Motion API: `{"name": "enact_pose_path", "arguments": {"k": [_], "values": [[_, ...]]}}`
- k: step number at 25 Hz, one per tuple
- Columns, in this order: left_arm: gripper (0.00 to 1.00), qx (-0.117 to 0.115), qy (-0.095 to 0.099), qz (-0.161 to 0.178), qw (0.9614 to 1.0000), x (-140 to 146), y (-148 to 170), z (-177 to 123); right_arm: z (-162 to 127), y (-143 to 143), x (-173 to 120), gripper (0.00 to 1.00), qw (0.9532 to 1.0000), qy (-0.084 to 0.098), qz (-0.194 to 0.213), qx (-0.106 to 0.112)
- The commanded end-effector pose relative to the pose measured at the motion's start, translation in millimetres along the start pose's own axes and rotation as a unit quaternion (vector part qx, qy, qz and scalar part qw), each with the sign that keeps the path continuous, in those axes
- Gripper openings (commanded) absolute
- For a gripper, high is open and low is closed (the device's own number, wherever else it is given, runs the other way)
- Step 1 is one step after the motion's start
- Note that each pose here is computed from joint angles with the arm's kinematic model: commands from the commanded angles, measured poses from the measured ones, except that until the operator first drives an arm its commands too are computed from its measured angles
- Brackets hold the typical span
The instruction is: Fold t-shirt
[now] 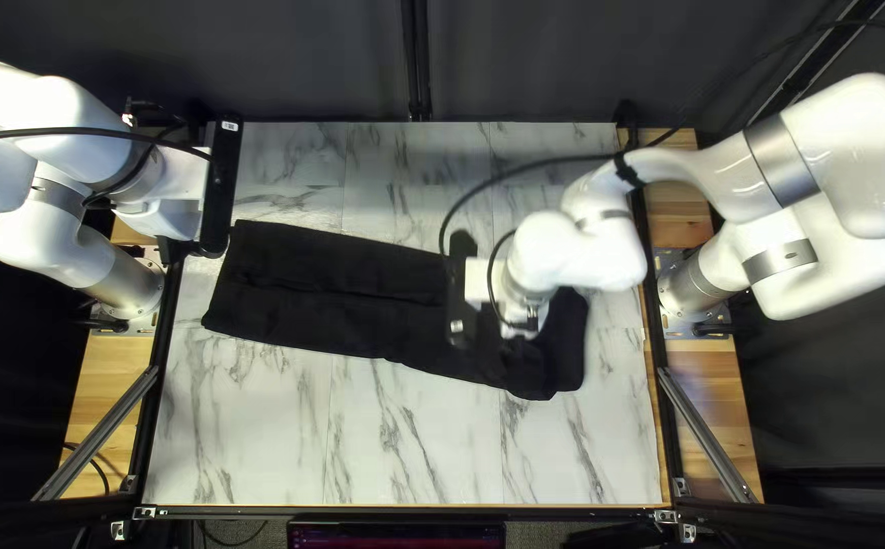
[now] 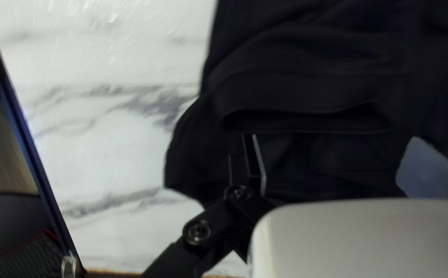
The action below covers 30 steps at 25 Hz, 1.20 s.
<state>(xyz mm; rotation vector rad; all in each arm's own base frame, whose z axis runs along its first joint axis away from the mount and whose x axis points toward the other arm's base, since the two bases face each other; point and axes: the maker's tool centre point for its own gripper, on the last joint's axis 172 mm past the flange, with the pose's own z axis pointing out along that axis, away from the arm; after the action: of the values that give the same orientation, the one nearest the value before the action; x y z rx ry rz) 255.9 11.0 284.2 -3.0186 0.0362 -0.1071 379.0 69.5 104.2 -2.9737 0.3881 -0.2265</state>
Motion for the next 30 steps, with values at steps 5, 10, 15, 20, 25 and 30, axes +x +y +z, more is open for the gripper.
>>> {"name": "enact_pose_path", "arguments": {"k": [5,10,15,20,25,30], "values": [[1.0,0.0,0.0,0.0,1.0,0.0,0.0,0.0,37.0,8.5,9.0,1.0,0.9989,0.011,0.043,-0.016],[1.0,0.0,0.0,0.0,1.0,0.0,0.0,0.0,42.7,13.2,7.8,0.0,0.9989,-0.003,0.027,-0.039],[1.0,0.0,0.0,0.0,1.0,0.0,0.0,0.0,43.2,16.7,2.4,0.0,0.998,-0.016,0.021,-0.058],[1.0,0.0,0.0,0.0,1.0,0.0,0.0,0.0,37.0,15.7,-2.0,0.0,0.9969,-0.027,0.02,-0.072],[1.0,0.0,0.0,0.0,1.0,0.0,0.0,0.0,20.3,-0.5,18.0,0.0,0.996,-0.025,0.006,-0.086],[1.0,0.0,0.0,0.0,1.0,0.0,0.0,0.0,8.3,-17.3,30.4,0.0,0.9953,-0.019,-0.002,-0.095]]}}
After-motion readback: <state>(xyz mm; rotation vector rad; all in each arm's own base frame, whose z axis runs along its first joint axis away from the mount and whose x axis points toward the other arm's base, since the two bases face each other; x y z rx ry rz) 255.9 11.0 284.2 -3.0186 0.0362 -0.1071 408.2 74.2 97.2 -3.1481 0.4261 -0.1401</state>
